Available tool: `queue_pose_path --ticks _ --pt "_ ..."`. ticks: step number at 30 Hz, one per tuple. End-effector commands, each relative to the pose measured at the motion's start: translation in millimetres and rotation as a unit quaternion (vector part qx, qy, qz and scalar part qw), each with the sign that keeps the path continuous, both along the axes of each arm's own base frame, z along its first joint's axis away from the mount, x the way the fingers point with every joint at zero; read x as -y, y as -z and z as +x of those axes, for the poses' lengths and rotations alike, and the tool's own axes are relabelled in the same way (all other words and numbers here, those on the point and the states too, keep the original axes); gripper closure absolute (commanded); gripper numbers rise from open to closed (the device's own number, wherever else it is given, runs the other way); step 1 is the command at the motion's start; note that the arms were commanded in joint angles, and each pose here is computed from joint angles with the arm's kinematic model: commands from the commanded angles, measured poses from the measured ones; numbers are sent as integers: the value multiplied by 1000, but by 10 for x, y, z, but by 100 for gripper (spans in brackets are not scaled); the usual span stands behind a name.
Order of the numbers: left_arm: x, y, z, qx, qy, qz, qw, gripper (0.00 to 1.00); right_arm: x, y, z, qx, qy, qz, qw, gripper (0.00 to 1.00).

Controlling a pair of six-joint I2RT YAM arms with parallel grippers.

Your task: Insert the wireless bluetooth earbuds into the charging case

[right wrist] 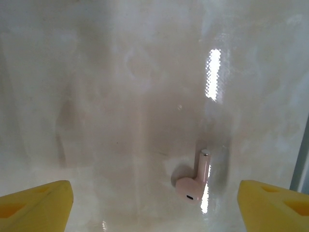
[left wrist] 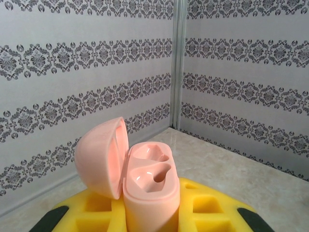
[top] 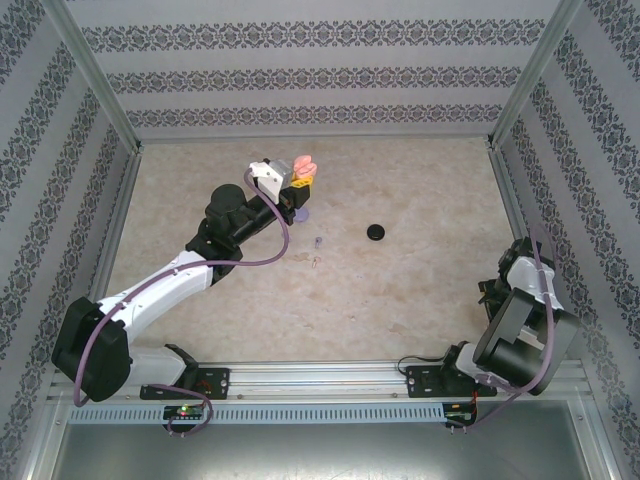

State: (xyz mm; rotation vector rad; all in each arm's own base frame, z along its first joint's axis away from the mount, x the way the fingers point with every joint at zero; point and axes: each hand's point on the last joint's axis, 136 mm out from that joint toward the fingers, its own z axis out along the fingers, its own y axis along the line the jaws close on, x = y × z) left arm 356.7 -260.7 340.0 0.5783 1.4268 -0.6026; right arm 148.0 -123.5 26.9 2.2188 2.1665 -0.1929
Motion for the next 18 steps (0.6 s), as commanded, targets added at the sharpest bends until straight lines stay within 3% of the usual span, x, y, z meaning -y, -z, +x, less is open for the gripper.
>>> queue_pose_path --ticks 1,18 --pt "37 -196 -51 21 8 -11 1000 100 19 44 13 -4 -3 3 1000 12" --pt "45 -189 -30 29 6 -2 1000 100 -80 139 304 -10 -38 10 999 13"
